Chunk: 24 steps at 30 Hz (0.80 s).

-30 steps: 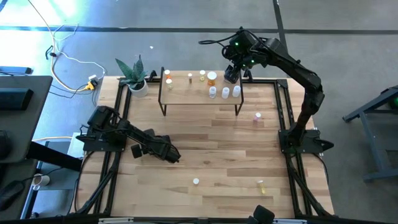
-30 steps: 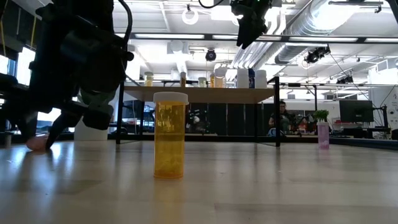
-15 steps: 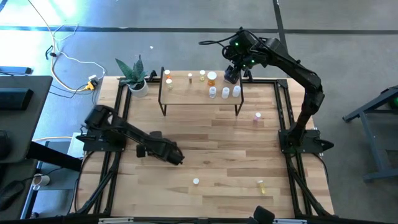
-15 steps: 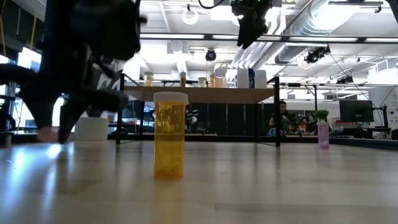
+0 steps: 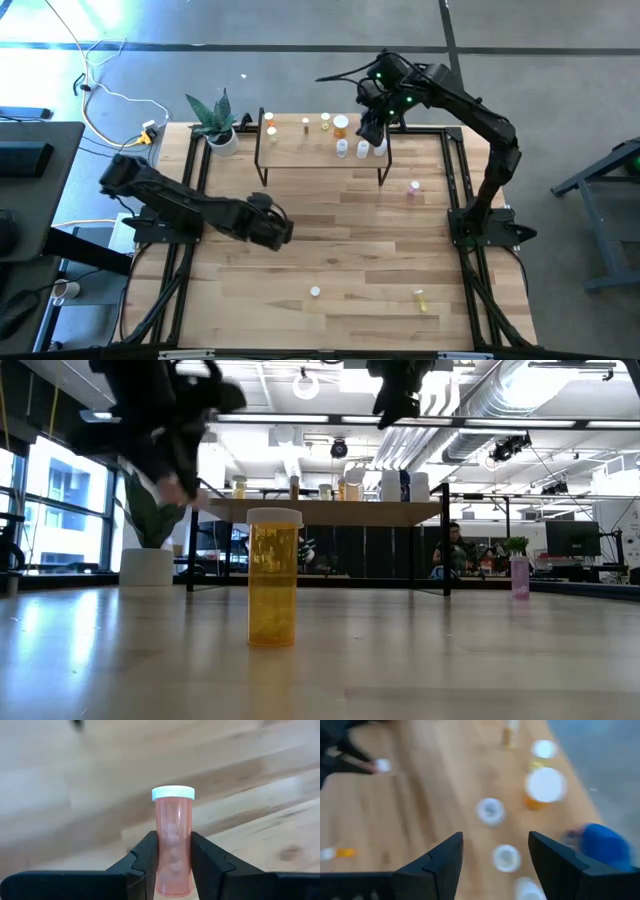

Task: Pick and place medicine bottles onto shelf by color
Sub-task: Put the pink pill bottle on the shelf

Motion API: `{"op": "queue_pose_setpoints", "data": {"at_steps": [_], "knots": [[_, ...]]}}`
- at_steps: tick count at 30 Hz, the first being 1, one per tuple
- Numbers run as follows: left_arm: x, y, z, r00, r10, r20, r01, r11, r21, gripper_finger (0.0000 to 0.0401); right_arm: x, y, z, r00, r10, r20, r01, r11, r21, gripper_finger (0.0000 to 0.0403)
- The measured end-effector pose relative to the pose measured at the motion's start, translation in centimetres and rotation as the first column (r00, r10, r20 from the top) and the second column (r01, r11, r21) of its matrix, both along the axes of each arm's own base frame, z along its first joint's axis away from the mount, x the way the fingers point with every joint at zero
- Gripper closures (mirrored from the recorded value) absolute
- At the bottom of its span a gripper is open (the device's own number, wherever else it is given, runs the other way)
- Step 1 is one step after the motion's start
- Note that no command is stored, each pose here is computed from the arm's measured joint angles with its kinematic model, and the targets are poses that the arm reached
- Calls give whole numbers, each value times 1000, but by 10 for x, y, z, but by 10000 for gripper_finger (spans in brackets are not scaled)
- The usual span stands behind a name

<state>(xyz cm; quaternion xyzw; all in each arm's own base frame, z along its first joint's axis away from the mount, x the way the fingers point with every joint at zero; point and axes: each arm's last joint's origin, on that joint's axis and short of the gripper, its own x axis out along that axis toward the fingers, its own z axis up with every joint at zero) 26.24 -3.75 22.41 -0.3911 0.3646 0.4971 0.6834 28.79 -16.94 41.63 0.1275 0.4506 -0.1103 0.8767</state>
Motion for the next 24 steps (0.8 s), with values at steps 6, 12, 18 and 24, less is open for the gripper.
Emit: {"op": "queue_pose_setpoints", "data": {"at_steps": [6,12,18,24], "knots": [[-7,14,33,979,-183,88,168,974,153,315,13,20,2,994,84,74,-90,993,80,187],[-18,33,61,930,-361,67,327,897,297,315,28,38,7,987,67,145,-86,988,127,187],[-24,52,88,869,-484,103,404,814,417,315,42,57,13,971,73,228,-106,985,139,187],[-37,66,103,818,-575,28,482,710,514,315,57,77,22,931,144,335,-182,980,86,187]]}}
